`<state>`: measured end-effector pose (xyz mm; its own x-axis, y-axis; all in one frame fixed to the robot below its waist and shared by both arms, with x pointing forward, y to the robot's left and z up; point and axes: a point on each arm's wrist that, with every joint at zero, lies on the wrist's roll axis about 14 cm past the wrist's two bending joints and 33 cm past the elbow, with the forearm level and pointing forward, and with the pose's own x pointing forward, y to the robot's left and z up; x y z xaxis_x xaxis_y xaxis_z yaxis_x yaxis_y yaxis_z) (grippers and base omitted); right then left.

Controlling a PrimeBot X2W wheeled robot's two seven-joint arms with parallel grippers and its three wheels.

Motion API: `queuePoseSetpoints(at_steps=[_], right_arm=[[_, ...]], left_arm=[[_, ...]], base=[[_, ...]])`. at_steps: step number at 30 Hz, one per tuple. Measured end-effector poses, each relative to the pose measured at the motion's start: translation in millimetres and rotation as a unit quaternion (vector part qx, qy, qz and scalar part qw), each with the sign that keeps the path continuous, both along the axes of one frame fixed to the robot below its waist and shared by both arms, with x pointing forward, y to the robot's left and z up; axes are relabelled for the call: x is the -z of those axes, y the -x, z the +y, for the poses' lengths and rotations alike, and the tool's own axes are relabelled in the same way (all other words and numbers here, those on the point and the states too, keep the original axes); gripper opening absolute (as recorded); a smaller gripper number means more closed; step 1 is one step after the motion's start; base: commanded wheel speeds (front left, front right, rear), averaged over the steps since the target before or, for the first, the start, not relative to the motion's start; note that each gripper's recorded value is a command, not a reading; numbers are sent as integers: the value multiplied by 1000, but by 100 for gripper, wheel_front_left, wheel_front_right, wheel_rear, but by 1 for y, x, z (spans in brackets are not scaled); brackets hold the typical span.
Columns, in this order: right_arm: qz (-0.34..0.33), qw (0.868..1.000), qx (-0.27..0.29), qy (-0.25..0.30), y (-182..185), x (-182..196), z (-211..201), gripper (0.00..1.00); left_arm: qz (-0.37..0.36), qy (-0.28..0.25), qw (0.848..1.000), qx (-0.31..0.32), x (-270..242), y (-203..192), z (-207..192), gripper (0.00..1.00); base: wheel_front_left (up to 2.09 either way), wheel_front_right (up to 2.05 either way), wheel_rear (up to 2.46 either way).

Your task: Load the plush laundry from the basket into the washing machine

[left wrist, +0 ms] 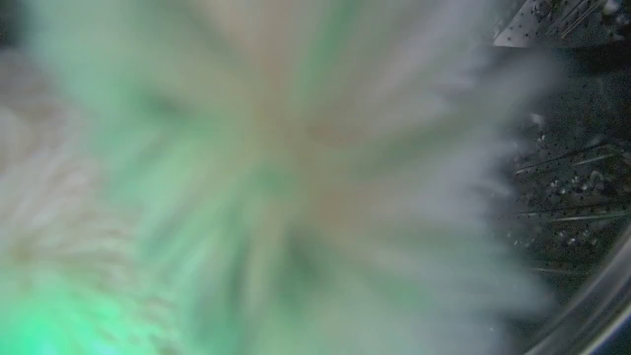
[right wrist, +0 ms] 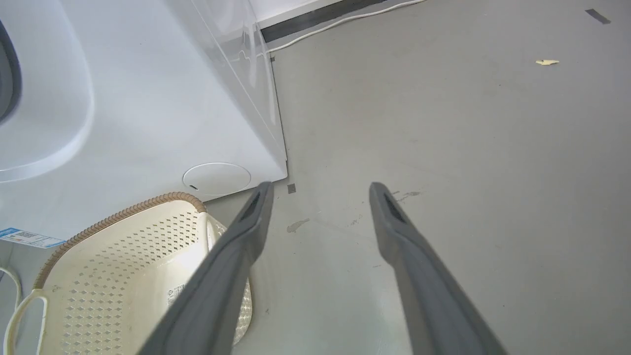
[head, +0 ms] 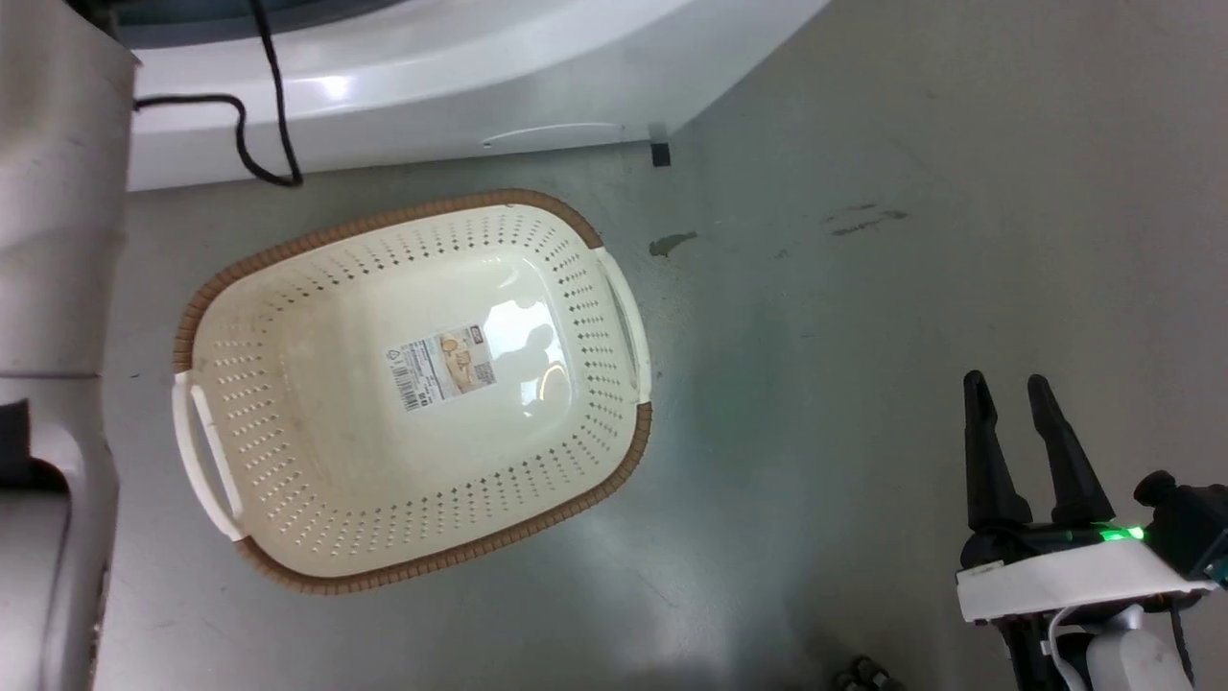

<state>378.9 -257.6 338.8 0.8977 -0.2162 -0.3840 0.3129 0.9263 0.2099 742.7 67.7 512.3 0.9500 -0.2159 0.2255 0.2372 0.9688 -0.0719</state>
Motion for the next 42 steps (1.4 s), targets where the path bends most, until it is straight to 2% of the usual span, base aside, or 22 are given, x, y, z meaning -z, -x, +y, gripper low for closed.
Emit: queuePoseSetpoints(at_steps=[15, 28, 29, 30, 31, 35, 42], right_arm=[[28, 999, 19, 17, 15, 10, -14, 100], [49, 998, 27, 23, 20, 23, -19, 100], [50, 998, 27, 23, 20, 23, -20, 100], [51, 998, 27, 23, 20, 23, -20, 100], [52, 998, 27, 23, 21, 24, -19, 100], [55, 998, 24, 19, 20, 28, -17, 100], [54, 998, 21, 18, 17, 30, -15, 100]], left_arm=[[-9, 9, 1000, -13, 12, -29, 3, 0], [56, 18, 998, -22, 65, -46, 6, 0], [61, 18, 998, -23, 67, -47, 6, 15], [65, 18, 997, -24, 70, -48, 6, 50], [69, 17, 997, -26, 71, -49, 7, 100], [107, 7, 993, -39, 93, -50, 18, 100], [106, 3, 993, -41, 91, -51, 22, 100]], base=[[0, 0, 0], [0, 0, 0], [0, 0, 0], [0, 0, 0], [0, 0, 0], [0, 0, 0], [0, 0, 0]])
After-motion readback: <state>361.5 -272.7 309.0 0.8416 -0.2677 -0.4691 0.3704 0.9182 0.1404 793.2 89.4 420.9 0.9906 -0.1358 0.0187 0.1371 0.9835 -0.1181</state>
